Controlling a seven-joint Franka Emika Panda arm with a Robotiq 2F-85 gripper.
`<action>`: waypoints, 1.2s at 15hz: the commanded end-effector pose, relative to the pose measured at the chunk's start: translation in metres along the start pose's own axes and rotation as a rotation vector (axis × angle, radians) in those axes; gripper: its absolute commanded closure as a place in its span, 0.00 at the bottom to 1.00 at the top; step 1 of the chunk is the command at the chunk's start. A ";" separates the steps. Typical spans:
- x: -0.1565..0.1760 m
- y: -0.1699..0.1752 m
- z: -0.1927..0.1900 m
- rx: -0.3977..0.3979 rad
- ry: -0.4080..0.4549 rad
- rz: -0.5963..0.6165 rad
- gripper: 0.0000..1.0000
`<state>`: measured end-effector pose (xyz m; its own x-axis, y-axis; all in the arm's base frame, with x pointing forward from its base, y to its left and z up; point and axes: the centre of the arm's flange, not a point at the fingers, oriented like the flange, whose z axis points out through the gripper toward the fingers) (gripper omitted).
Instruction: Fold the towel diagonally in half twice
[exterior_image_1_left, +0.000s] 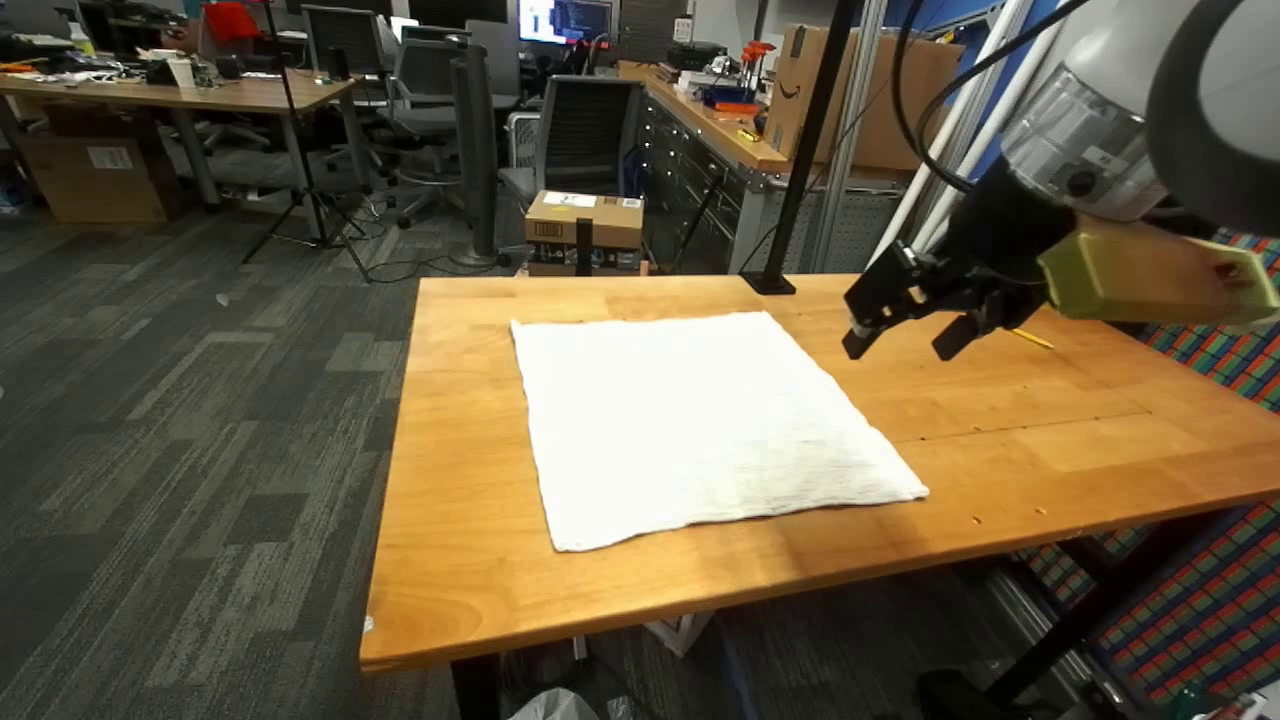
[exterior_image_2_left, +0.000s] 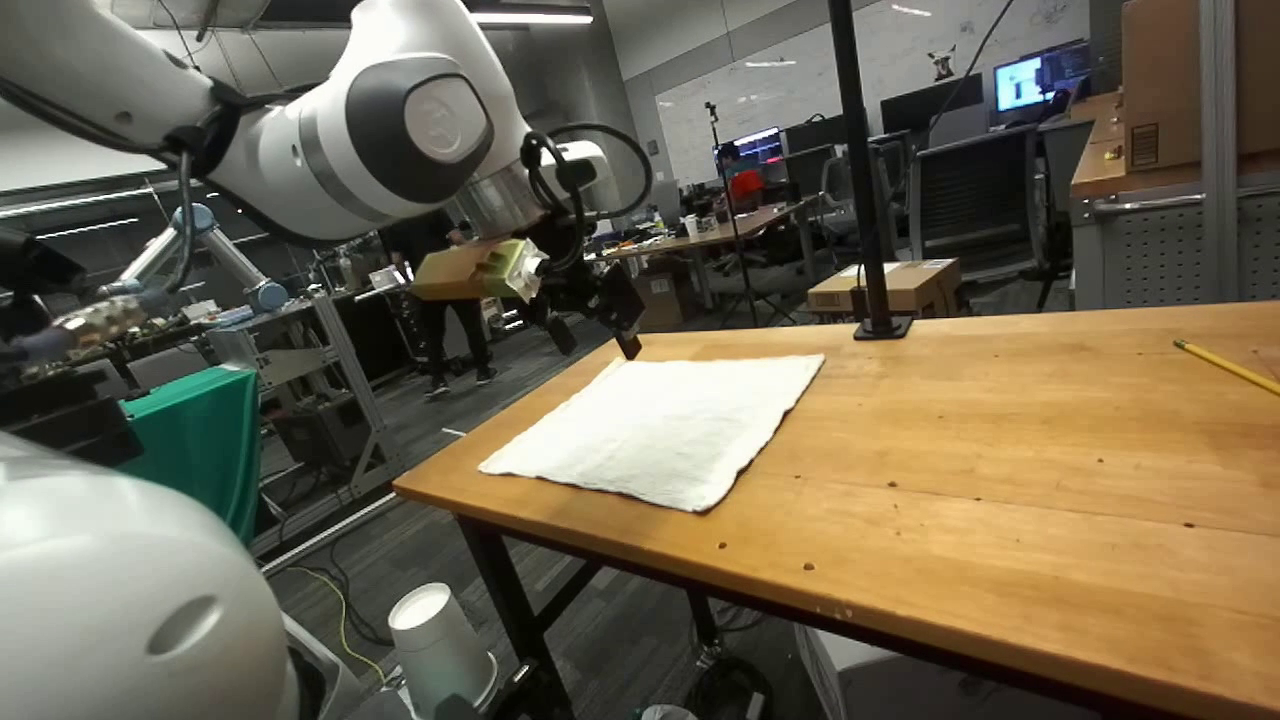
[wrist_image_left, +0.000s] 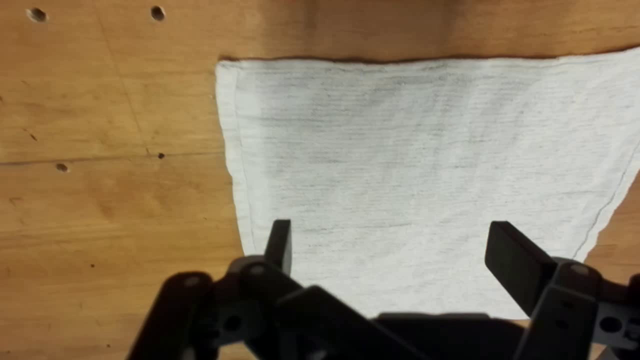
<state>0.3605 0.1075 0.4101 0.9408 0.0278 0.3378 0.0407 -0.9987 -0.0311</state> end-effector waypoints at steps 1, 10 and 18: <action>-0.020 -0.019 0.019 -0.046 0.088 -0.011 0.00; -0.046 0.024 0.074 -0.112 -0.108 0.024 0.00; -0.055 0.043 0.129 -0.060 -0.149 0.095 0.00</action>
<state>0.3851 0.0841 0.2980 0.9850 -0.0520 0.1644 -0.0570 -0.9980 0.0262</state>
